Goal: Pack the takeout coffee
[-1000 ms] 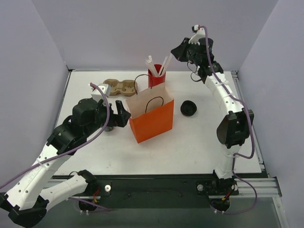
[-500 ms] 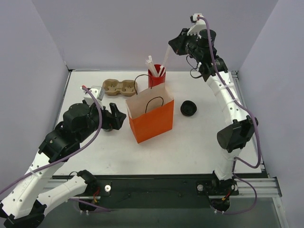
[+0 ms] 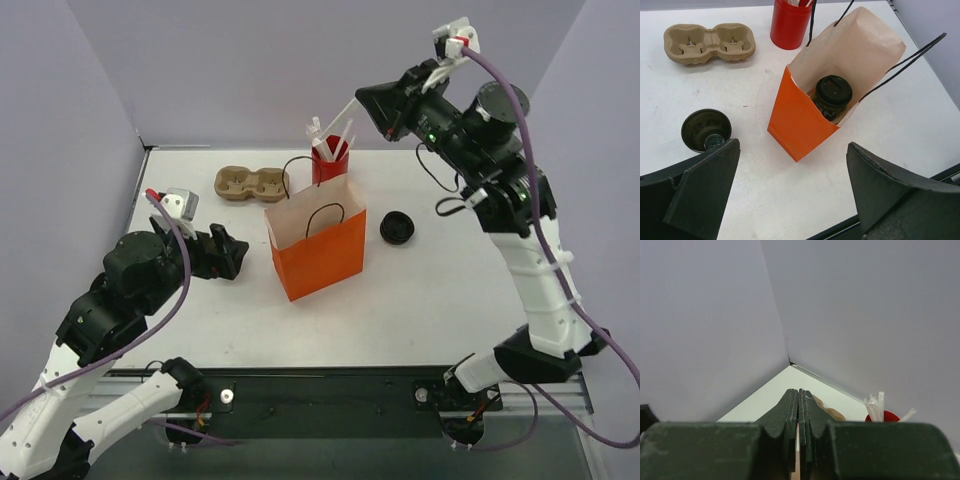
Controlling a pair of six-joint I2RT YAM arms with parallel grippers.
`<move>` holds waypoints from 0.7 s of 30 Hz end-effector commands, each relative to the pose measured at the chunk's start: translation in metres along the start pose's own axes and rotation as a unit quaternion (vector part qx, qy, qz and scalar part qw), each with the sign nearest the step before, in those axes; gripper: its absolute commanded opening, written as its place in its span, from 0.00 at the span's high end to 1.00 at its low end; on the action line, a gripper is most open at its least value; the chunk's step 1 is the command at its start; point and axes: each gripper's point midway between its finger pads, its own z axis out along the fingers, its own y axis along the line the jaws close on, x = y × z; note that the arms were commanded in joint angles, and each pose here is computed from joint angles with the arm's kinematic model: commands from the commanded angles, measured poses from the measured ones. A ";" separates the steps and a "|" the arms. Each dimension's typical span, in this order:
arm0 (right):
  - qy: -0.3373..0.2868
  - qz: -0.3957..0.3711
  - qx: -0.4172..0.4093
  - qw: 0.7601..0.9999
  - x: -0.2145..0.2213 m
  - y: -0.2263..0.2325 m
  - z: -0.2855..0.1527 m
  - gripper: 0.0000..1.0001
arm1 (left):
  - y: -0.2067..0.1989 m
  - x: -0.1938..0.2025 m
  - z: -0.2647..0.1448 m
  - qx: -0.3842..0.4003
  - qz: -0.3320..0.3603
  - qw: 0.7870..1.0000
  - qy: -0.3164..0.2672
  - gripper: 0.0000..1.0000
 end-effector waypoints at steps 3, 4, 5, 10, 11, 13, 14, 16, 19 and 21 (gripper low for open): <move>0.012 -0.054 0.020 0.998 -0.009 0.023 -0.059 1.00 | -0.007 -0.029 -0.016 0.019 0.015 0.999 -0.039 0.03; 0.030 -0.062 0.032 0.997 0.003 0.020 -0.062 1.00 | -0.008 -0.030 -0.018 0.021 0.016 0.999 -0.039 0.03; 0.036 -0.063 0.035 0.997 0.007 0.019 -0.065 1.00 | -0.009 -0.029 -0.018 0.025 0.018 0.999 -0.036 0.03; 0.053 -0.062 0.034 0.996 0.022 0.022 -0.071 1.00 | -0.009 -0.031 -0.026 0.030 0.023 0.999 -0.038 0.03; 0.062 -0.061 0.029 0.996 0.030 0.024 -0.064 1.00 | -0.009 -0.031 -0.027 0.031 0.024 0.999 -0.038 0.03; 0.072 -0.063 0.020 0.995 0.038 0.029 -0.056 1.00 | -0.009 -0.028 -0.029 0.033 0.023 0.999 -0.033 0.03; 0.086 -0.064 0.018 0.994 0.049 0.029 -0.046 1.00 | -0.009 -0.027 -0.031 0.035 0.022 0.999 -0.033 0.03; 0.097 -0.058 0.007 0.994 0.060 0.034 -0.035 1.00 | -0.007 -0.025 -0.033 0.033 0.018 0.999 -0.032 0.03; 0.119 -0.038 -0.019 0.992 0.083 0.048 -0.010 1.00 | -0.005 -0.023 -0.038 0.032 0.011 0.999 -0.035 0.03; 0.141 -0.024 -0.032 0.989 0.103 0.060 0.004 1.00 | -0.001 -0.020 -0.042 0.027 0.009 0.999 -0.036 0.03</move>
